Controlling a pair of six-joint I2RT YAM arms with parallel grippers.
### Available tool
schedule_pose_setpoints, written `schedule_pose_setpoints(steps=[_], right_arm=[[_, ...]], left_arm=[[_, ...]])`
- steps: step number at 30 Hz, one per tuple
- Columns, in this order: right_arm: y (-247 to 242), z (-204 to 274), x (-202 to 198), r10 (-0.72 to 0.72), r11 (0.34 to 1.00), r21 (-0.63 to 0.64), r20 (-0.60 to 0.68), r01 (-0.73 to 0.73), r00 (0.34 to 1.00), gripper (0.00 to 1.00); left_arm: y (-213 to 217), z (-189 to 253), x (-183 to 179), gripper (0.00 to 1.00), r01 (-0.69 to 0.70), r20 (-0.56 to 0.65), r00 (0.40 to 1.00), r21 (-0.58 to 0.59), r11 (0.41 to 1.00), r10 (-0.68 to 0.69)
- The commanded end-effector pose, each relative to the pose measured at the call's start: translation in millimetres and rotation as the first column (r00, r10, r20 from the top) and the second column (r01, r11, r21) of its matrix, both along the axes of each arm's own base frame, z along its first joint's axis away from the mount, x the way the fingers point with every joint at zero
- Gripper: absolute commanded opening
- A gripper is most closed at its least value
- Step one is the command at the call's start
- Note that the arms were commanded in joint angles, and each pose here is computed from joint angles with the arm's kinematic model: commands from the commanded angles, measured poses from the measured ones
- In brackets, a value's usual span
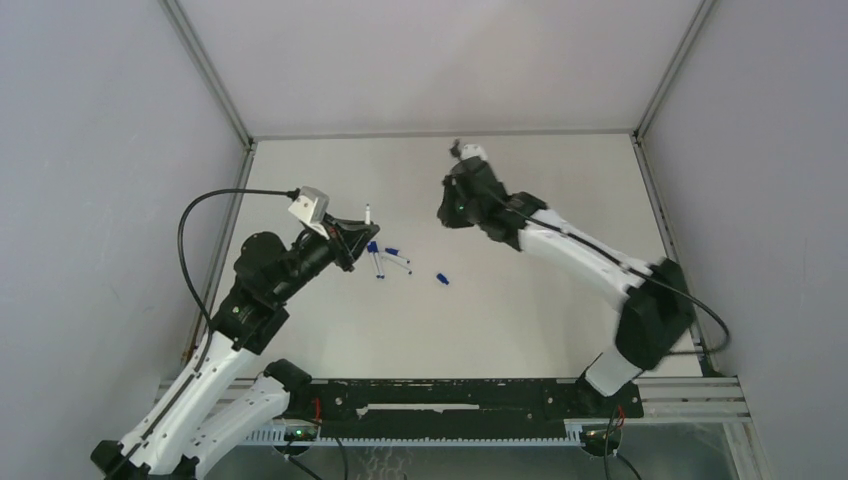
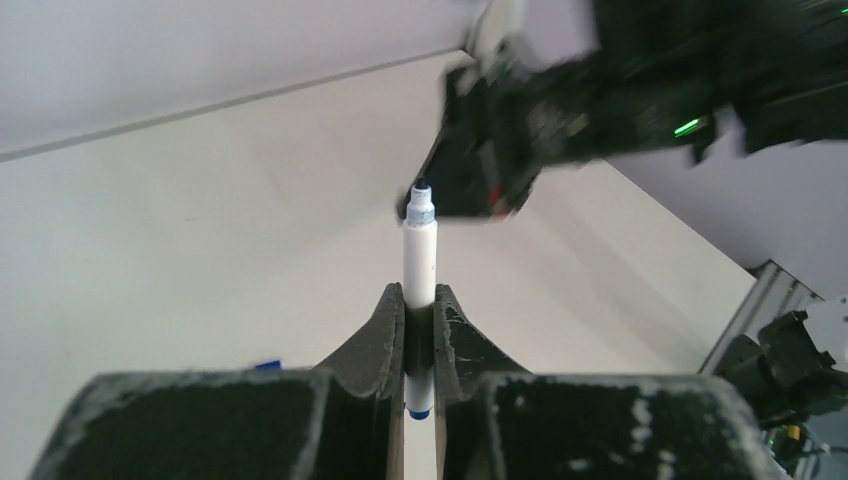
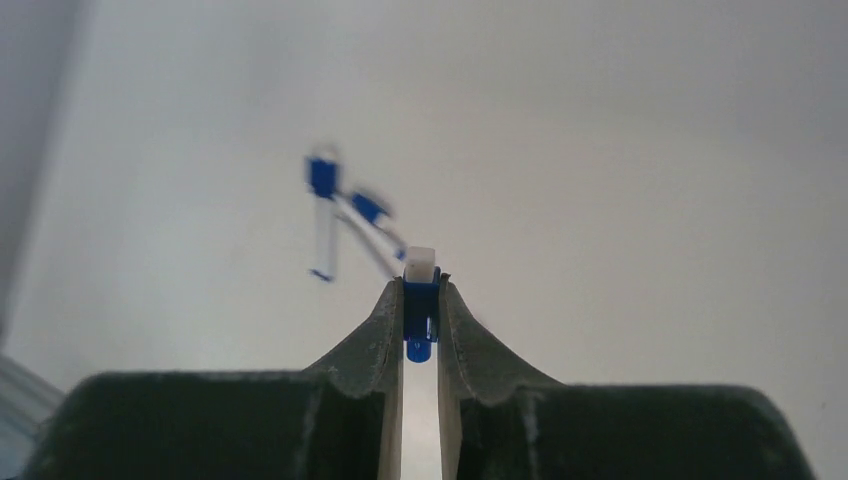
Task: Insert the pens into the pen caps
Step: Insert the pen cap onto the pen.
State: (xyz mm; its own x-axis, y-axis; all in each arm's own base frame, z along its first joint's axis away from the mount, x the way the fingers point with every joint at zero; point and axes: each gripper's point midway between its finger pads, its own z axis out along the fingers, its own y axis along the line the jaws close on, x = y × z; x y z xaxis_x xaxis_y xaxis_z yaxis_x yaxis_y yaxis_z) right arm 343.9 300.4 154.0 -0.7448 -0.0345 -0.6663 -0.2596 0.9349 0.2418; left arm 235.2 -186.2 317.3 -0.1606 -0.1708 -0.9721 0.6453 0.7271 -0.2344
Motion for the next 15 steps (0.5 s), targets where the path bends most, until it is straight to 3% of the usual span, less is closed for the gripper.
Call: schedule_pose_setpoints(steps=[1, 8, 12, 15], right_arm=[[4, 137, -7, 0.028, 0.950, 0.279, 0.364, -0.138, 0.931, 0.00], [-42, 262, -55, -0.063, 0.875, 0.407, 0.631, -0.261, 0.773, 0.00], [-55, 321, -97, -0.061, 0.794, 0.418, 0.777, -0.441, 0.626, 0.00], [-60, 347, -124, -0.060, 0.736, 0.412, 0.830, -0.538, 0.554, 0.00]], left_arm=[[-29, 47, -18, 0.00, 0.125, 0.068, 0.990, -0.059, 0.990, -0.121], [-82, 77, -42, 0.00, 0.276, 0.108, 0.959, -0.125, 0.953, -0.264], [-97, 96, -52, 0.00, 0.341, 0.152, 0.936, -0.158, 0.927, -0.319], [-104, 112, -60, 0.00, 0.392, 0.192, 0.913, -0.171, 0.904, -0.360]])
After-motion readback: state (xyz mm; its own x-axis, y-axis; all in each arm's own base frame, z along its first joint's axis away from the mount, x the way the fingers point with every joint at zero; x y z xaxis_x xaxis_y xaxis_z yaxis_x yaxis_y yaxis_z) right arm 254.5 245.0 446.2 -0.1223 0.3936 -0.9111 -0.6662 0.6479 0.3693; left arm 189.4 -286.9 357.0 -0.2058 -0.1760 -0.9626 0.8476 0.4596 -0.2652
